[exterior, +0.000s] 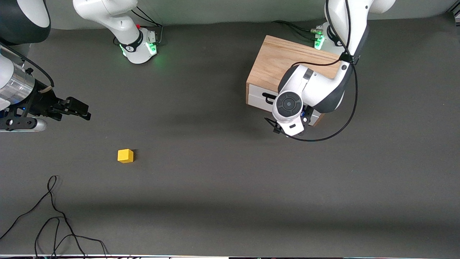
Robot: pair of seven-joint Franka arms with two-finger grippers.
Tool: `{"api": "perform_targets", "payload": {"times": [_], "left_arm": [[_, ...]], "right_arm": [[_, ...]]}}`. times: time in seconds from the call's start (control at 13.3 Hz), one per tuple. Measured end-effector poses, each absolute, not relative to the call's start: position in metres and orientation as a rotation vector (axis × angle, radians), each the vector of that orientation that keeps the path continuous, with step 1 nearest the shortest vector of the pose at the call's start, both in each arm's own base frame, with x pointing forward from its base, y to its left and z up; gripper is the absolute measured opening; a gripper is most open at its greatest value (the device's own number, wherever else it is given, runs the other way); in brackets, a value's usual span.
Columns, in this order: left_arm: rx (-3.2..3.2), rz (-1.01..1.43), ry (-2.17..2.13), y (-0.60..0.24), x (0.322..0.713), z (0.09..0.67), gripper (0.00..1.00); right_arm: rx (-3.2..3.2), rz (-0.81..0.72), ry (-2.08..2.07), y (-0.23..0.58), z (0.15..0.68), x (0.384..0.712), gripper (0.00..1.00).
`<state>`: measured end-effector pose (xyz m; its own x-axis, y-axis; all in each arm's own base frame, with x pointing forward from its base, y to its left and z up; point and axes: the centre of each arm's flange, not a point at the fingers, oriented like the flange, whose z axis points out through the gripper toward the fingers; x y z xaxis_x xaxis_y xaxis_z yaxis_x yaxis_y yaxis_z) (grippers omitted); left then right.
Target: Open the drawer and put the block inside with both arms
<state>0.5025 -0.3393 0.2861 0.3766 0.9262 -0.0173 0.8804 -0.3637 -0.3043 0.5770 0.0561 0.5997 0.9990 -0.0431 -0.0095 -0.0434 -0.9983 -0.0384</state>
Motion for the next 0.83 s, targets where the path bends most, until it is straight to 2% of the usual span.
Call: {"api": "perform_targets", "payload": {"times": [0.83], "left_arm": [[-2.424, 0.245, -1.648, -0.351, 0.537, 0.292, 1.00]], "right_arm": [[-3.102, 0.013, 0.067, 0.056, 0.600, 0.577, 1.00]]}}
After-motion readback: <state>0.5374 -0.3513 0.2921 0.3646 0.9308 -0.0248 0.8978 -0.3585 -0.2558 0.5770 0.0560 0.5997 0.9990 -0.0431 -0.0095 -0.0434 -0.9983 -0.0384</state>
